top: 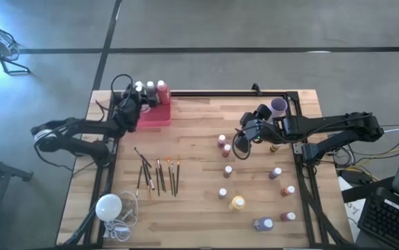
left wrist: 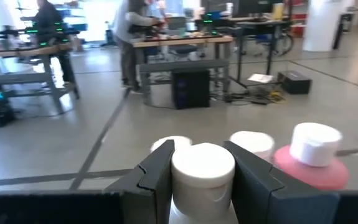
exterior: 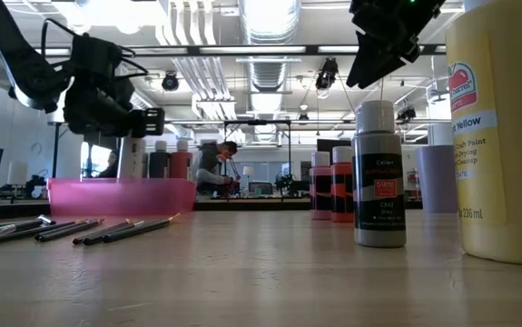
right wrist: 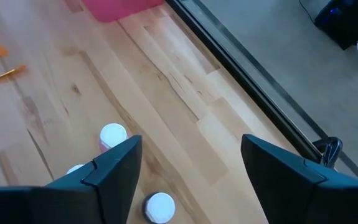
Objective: Pick & Place Paint Supplies
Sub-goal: Put the large white paint bottle into the pink bin
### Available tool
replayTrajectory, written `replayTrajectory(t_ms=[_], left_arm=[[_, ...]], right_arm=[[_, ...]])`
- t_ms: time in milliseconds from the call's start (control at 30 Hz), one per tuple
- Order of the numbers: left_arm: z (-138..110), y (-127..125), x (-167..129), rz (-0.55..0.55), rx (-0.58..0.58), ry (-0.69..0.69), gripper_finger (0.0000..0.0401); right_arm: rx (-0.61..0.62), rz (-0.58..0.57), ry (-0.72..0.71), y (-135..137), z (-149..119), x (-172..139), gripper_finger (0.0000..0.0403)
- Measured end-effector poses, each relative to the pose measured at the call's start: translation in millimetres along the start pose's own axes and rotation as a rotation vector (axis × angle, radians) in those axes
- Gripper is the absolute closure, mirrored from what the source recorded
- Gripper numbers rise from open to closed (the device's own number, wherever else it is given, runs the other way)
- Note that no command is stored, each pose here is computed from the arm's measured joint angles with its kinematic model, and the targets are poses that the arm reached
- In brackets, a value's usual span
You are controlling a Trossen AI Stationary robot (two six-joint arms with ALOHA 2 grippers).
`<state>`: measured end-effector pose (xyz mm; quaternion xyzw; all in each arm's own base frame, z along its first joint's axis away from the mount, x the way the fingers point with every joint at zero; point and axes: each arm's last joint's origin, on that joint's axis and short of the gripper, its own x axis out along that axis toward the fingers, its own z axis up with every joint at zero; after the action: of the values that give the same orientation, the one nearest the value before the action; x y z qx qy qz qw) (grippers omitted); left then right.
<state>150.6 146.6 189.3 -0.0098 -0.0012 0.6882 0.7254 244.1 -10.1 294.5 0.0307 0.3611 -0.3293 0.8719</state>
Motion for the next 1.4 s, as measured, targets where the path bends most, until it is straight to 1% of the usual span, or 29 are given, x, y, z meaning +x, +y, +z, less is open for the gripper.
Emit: replayTrajectory(t_ms=[200, 367, 400, 500, 533, 700, 833, 1133, 1400], left_arm=[[-3.5, 8.5, -6.5, 0.037, -0.037, -0.003, 0.0275], [-3.2, 13.3, -6.0, 0.097, -0.027, -0.008, 0.0275], [-3.4, 13.0, -5.9, 0.085, -0.032, -0.007, 0.0275], [-3.2, 8.6, -5.8, -0.060, -0.080, -0.005, 0.0275], [-3.0, 7.2, -5.8, -0.089, -0.089, -0.007, 0.0275], [1.1, 6.7, 0.2, -0.055, -0.056, -0.029, 0.0275], [4.2, 4.9, 6.4, -0.057, -0.052, -0.037, 0.0275], [-4.1, -0.3, 18.2, -0.051, -0.022, -0.002, 0.0275], [-11.6, -2.5, 26.2, -0.029, -0.018, -0.027, 0.0275]], right_arm=[[-0.011, -0.001, 0.003, 0.1, -0.8, 0.6, 0.0113], [-0.011, -0.001, 0.004, 0.1, -1.0, 0.7, 0.0101], [-0.013, -0.001, 0.004, 0.1, -1.0, 0.7, 0.0099], [-0.017, -0.001, 0.003, 0.0, -0.9, 0.7, 0.0092], [-0.017, -0.001, 0.003, 0.1, -0.9, 0.7, 0.0090], [-0.017, -0.001, 0.003, 0.1, -0.9, 0.7, 0.0080], [-0.018, -0.001, 0.003, 0.1, -0.9, 0.7, 0.0073], [-0.020, 0.000, 0.003, 0.1, -0.9, 0.7, 0.0057], [-0.020, 0.000, 0.004, 0.1, -0.9, 0.7, 0.0049]])
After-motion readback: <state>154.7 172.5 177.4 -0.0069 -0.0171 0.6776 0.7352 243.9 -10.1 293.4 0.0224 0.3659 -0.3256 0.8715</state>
